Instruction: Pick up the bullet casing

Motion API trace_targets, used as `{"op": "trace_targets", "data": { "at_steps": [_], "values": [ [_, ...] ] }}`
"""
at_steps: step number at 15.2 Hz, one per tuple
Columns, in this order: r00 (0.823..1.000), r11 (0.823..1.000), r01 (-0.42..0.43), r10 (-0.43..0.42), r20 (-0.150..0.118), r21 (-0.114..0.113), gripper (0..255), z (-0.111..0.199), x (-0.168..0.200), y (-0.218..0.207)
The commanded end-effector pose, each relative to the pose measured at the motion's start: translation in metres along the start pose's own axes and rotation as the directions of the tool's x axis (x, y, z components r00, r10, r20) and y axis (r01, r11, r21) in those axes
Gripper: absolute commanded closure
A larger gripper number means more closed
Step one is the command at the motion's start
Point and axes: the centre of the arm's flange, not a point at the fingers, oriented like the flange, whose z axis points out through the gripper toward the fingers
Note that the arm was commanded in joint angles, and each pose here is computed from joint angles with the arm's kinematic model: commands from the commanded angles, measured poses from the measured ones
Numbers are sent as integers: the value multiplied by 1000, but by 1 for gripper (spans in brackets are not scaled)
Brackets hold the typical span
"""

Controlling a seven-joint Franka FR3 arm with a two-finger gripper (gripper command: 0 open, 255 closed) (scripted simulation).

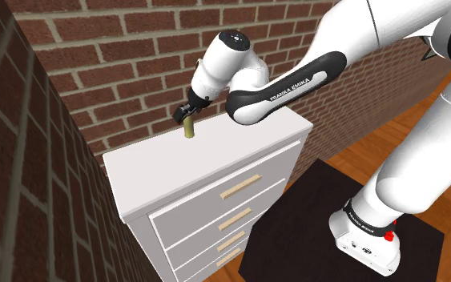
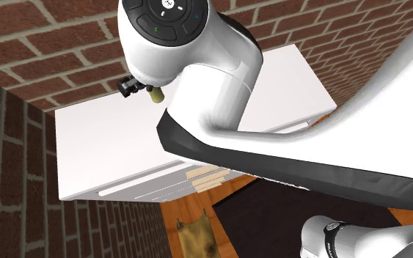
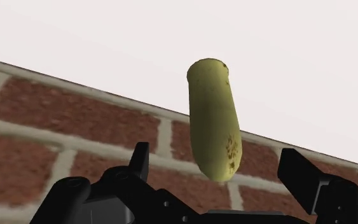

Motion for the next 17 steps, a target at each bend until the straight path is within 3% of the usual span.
{"op": "trace_targets", "data": {
  "at_steps": [1,6,7,17],
  "values": [
    [1000,1000,1,-1,-2,0,0,8,-6,-1],
    [1000,1000,1,-1,-2,0,0,24,-16,-1],
    [1000,1000,1,-1,-2,0,255,24,-16,-1],
    [1000,1000,1,-1,-2,0,255,20,-13,-1]
  ]
}}
